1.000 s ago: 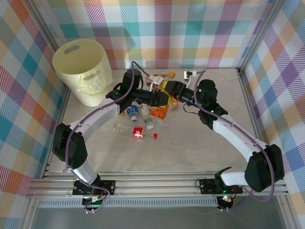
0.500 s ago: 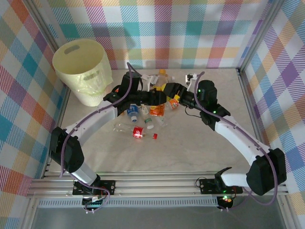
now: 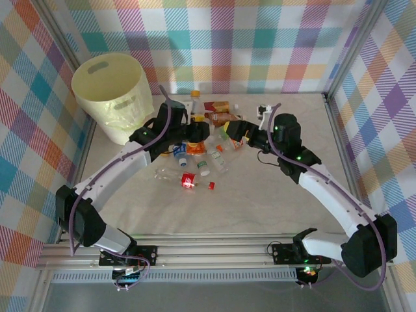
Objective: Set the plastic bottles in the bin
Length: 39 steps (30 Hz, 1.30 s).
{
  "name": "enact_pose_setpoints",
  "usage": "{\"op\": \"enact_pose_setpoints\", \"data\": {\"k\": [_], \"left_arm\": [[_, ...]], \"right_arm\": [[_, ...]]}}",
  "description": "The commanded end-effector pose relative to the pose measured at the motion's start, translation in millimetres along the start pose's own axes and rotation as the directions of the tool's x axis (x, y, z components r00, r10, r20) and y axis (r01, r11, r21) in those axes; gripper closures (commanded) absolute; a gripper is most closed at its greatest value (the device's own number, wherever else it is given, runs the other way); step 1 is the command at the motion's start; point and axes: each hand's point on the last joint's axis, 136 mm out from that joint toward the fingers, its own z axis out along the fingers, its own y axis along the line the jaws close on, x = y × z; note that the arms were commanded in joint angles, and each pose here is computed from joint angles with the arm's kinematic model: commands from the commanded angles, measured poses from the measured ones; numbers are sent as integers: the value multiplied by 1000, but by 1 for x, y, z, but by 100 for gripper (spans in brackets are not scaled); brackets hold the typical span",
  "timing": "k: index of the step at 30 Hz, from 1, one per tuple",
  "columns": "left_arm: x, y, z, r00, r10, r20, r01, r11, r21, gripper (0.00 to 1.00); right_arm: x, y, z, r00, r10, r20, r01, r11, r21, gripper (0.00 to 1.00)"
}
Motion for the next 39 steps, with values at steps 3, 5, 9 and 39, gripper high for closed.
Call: {"op": "enact_pose_setpoints", "data": {"k": [3, 5, 9, 39], "left_arm": [[-32, 35, -41, 988, 109, 112, -78, 964, -254, 49], [-41, 46, -54, 978, 147, 145, -91, 938, -334, 49], [-70, 70, -93, 946, 247, 210, -101, 840, -533, 49], [-263, 317, -175, 768, 315, 557, 401, 443, -802, 44]], "right_arm": [[7, -2, -1, 995, -94, -22, 94, 995, 10, 0], [9, -6, -1, 992, -122, -34, 123, 992, 24, 0], [8, -19, -1, 989, -142, -32, 144, 985, 92, 0], [0, -12, -15, 997, -81, 7, 80, 990, 116, 0]]}}
